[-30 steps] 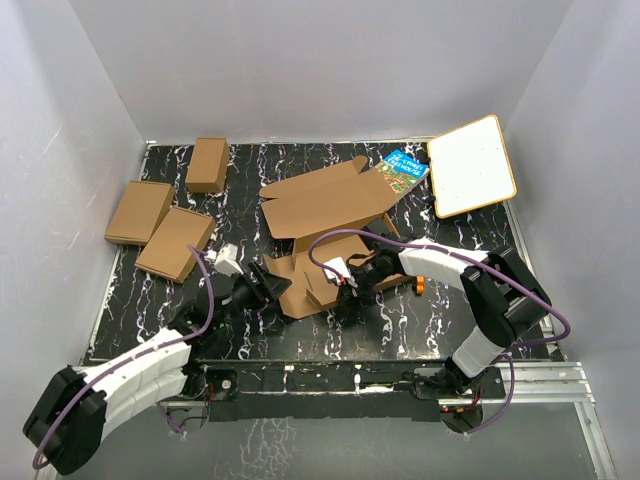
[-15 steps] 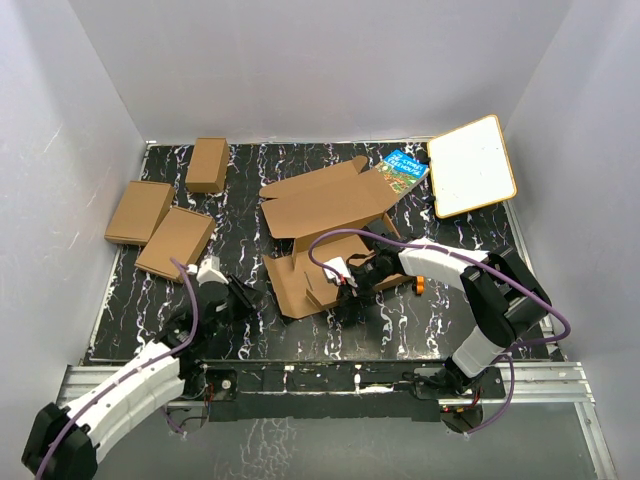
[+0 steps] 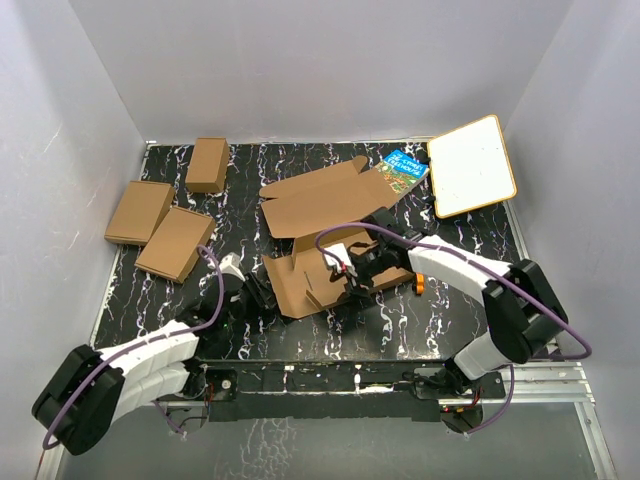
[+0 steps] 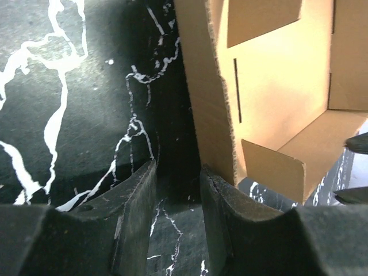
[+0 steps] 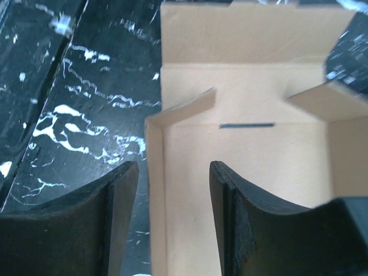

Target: Fold the paper box

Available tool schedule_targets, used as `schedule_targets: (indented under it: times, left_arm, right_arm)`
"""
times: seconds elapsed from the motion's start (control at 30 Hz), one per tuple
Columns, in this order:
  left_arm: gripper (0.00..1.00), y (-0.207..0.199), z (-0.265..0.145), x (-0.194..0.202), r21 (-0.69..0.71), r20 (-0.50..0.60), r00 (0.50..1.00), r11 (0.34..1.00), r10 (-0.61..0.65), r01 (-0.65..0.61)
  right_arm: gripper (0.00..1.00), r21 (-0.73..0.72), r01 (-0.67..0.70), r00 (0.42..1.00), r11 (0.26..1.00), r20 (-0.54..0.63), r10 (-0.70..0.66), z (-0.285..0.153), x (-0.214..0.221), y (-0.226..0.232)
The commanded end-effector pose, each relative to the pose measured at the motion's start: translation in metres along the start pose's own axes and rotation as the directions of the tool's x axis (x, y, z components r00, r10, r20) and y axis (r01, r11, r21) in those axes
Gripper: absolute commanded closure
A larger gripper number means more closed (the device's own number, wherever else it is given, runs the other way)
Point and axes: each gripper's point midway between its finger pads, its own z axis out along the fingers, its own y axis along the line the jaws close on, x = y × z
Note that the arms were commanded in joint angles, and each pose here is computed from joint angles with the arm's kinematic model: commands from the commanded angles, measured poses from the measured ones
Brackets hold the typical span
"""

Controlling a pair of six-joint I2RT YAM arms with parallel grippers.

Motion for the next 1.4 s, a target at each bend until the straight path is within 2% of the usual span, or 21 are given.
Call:
schedule_targets:
  times: [0.0,0.1,0.2,0.33,0.37,0.4,0.5,0.63,0.7,0.87,1.17,1.3,1.37]
  left_arm:
    - [0.64,-0.024,0.002,-0.014,0.102,0.046,0.999,0.995,0.013,-0.018]
    - [0.64,-0.028,0.003,-0.016,0.130,0.055,0.998,0.991,0.011,-0.018]
    - [0.64,-0.032,0.004,-0.015,0.153,0.053,0.999,0.988,0.011,-0.019]
    - [0.64,-0.035,0.006,-0.014,0.173,0.044,0.999,0.985,0.012,-0.020]
    - [0.64,-0.036,0.006,-0.014,0.175,0.043,0.999,0.984,0.011,-0.019]
    - [0.64,-0.037,0.006,-0.014,0.180,0.043,0.999,0.984,0.011,-0.019]
    - [0.64,-0.039,0.007,-0.014,0.189,0.041,0.999,0.982,0.013,-0.021]
    - [0.64,-0.039,0.008,-0.014,0.190,0.042,0.999,0.981,0.016,-0.024]
    - [0.64,-0.040,0.009,-0.015,0.192,0.043,0.999,0.981,0.016,-0.024]
    - [0.64,-0.041,0.008,-0.015,0.197,0.043,0.999,0.980,0.016,-0.024]
    - [0.64,-0.043,0.007,-0.015,0.204,0.043,0.999,0.979,0.020,-0.029]
    - [0.64,-0.045,0.008,-0.015,0.212,0.039,0.999,0.977,0.023,-0.031]
    - [0.64,-0.045,0.007,-0.015,0.213,0.040,0.999,0.976,0.025,-0.033]
  right_arm:
    - [0.42,0.017,0.028,0.993,0.999,0.117,-0.030,-0.013,-0.060,-0.010]
    - [0.42,-0.029,-0.010,0.993,1.000,0.115,0.013,-0.003,-0.075,-0.001]
    - [0.42,-0.100,0.041,0.992,0.994,0.124,-0.029,0.016,-0.091,0.018]
    - [0.42,-0.167,0.043,0.993,0.985,0.113,-0.024,0.036,-0.091,0.029]
    - [0.43,0.015,-0.319,0.939,0.948,0.138,0.314,0.042,-0.112,-0.014]
    - [0.43,0.047,-0.402,0.905,0.915,0.170,0.389,0.043,-0.118,-0.025]
    - [0.43,0.123,-0.531,0.840,0.838,0.202,0.503,0.044,-0.122,-0.047]
    - [0.43,0.281,-0.669,0.743,0.688,0.272,0.611,0.038,-0.115,-0.078]
    - [0.43,0.301,-0.721,0.693,0.624,0.286,0.662,0.041,-0.108,-0.085]
    - [0.46,0.281,-0.777,0.627,0.563,0.281,0.726,0.054,-0.099,-0.088]
    - [0.57,0.317,-0.803,0.587,0.504,0.282,0.759,0.059,-0.084,-0.093]
    - [0.65,0.260,-0.831,0.552,0.491,0.276,0.787,0.062,-0.085,-0.091]
    - [0.70,0.234,-0.856,0.513,0.461,0.269,0.816,0.064,-0.076,-0.094]
